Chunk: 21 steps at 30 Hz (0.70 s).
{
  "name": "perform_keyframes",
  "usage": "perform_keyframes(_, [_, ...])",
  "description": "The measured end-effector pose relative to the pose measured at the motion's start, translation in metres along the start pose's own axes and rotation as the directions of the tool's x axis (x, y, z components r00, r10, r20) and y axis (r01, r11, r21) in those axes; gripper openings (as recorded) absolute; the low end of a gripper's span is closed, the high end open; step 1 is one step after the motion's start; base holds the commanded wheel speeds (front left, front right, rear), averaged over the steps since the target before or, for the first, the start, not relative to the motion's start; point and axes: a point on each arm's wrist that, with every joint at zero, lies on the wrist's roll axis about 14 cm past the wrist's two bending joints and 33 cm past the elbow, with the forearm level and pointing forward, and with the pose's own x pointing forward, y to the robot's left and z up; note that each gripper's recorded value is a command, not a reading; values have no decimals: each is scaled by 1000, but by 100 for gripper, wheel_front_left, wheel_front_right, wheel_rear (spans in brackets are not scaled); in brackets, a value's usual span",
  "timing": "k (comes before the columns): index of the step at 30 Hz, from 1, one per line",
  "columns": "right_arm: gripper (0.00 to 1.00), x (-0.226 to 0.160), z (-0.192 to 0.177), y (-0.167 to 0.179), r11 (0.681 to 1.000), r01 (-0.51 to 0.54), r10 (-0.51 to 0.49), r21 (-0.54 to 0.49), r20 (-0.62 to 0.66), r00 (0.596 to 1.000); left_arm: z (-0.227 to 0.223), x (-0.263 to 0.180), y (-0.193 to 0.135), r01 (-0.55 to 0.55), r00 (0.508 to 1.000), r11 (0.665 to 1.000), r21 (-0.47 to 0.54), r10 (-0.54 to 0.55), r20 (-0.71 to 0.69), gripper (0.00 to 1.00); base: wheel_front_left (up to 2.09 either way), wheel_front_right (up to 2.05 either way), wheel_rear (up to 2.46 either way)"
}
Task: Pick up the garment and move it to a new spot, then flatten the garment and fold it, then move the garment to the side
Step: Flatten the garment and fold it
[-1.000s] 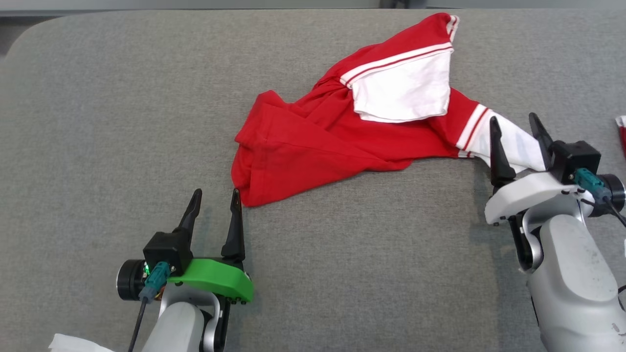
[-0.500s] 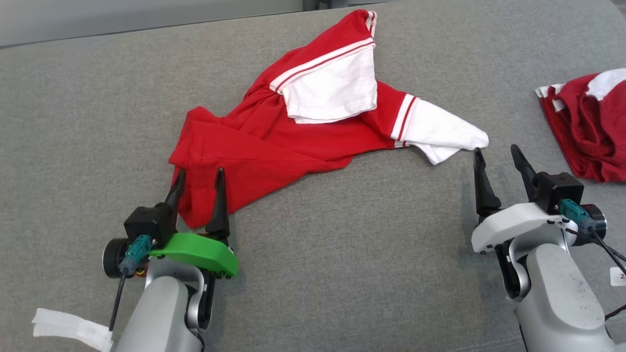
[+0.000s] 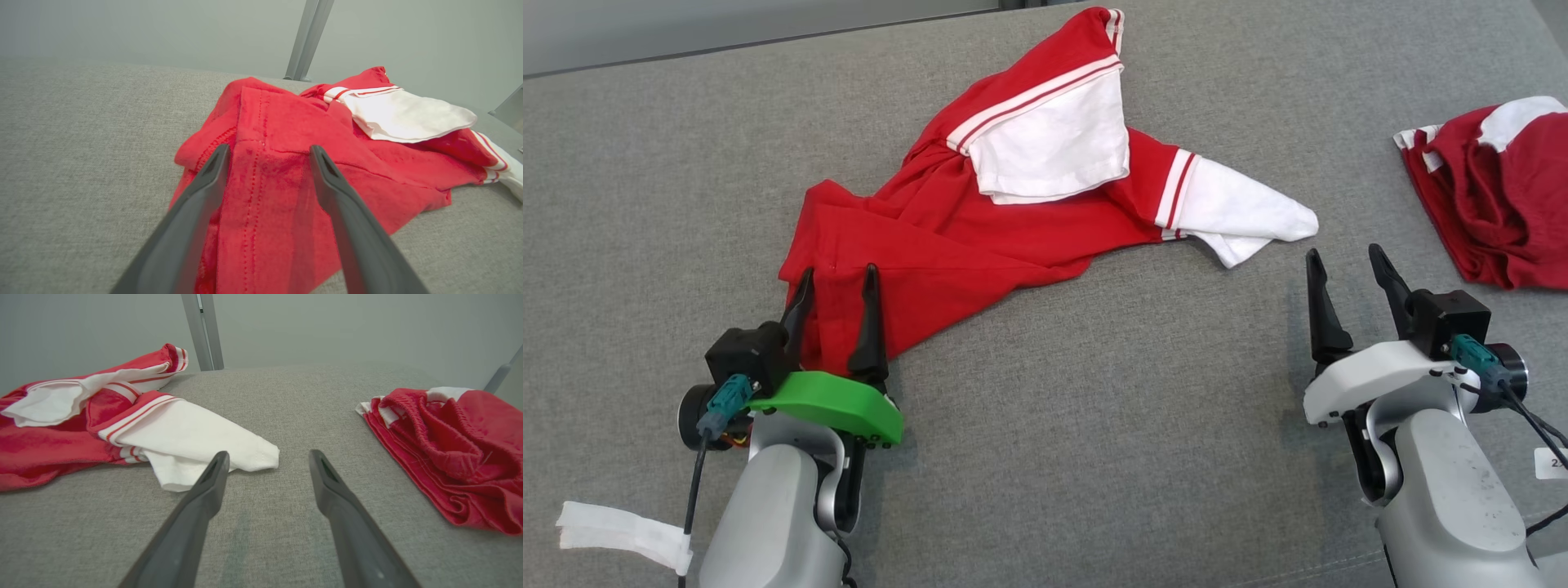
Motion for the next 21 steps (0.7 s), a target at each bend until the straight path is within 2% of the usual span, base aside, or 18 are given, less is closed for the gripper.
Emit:
perform_keyframes(3, [100,0,-2,2,1000,-3,3,3,-6,1000,3,1,-2,11,1000,1000,-5,-11,9,100,0,0,0])
perform_keyframes(4, [100,0,-3,2,1000,-4,4,5,-8,1000,4,1,-3,14,1000,1000,-9,-14,12,87,0,0,0])
perform_keyframes(5, [100,0,-3,2,1000,-4,4,7,-9,1000,5,1,-4,16,1000,1000,-9,-16,14,65,0,0,0])
perform_keyframes(6, [100,0,-3,2,1000,-4,4,9,-9,1000,5,1,-5,20,1000,1000,-10,-20,15,31,0,0,0])
perform_keyframes(7, [100,-1,-3,2,1000,-4,4,10,-11,1000,6,1,-5,23,1000,1000,-12,-23,17,11,0,0,0])
perform_keyframes(8, [100,-1,-4,2,1000,-5,5,9,-13,1000,6,1,-6,24,1000,1000,-12,-24,19,0,0,0,0])
perform_keyframes(15, [100,-3,0,2,1000,-1,2,18,-4,1000,6,-5,-7,25,1000,1000,-8,-24,13,0,0,0,0])
perform_keyframes(21, [100,-11,4,4,1000,-4,4,23,4,1000,17,-23,2,-21,998,999,-23,23,53,0,0,0,0])
